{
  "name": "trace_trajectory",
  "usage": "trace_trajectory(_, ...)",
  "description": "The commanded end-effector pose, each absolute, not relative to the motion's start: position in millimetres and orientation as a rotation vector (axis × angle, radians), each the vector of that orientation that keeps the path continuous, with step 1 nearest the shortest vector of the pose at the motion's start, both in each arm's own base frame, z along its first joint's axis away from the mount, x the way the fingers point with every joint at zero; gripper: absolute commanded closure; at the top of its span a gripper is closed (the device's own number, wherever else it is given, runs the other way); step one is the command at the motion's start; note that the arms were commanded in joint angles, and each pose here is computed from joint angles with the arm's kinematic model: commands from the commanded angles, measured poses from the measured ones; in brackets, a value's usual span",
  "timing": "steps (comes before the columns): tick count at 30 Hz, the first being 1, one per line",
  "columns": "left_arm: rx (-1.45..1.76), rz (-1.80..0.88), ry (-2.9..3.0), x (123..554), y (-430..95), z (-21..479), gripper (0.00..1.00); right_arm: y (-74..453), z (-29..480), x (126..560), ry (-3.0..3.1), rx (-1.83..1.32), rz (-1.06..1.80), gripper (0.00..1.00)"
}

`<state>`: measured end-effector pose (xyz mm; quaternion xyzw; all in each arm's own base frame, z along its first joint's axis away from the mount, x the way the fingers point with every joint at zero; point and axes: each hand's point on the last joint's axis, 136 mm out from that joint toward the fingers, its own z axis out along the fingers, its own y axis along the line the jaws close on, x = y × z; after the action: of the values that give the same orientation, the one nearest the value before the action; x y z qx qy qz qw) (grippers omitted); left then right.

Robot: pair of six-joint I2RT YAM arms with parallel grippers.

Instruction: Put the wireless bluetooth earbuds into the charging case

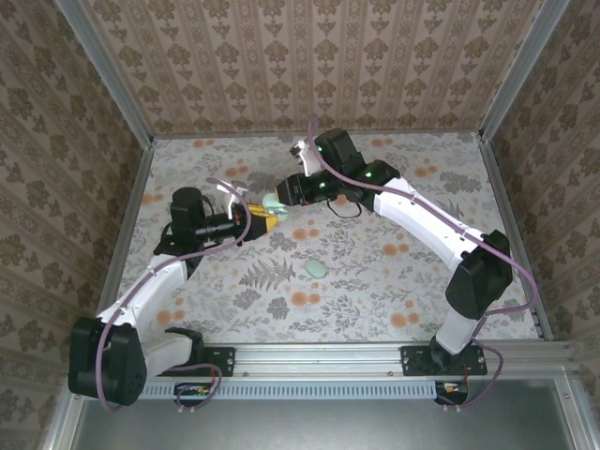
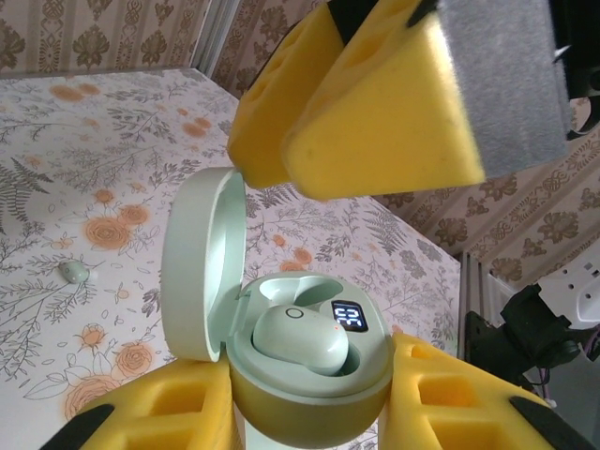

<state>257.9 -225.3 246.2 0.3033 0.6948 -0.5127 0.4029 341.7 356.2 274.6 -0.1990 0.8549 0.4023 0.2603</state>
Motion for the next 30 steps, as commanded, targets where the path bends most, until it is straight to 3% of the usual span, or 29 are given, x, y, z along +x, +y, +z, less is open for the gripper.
trace_trajectory(1, 0.864, -1.304, 1.619, 250.9, -232.1, 269.1, 0.92, 350.0, 266.1, 326.9, 2.374, -0.527, 1.091, 0.6)
trace_trajectory(30, 0.803, -1.303, 1.674, 261.2, -225.0, 257.7, 0.93, 320.9, 288.5, 317.0, 2.357, -0.45, 1.082, 0.57)
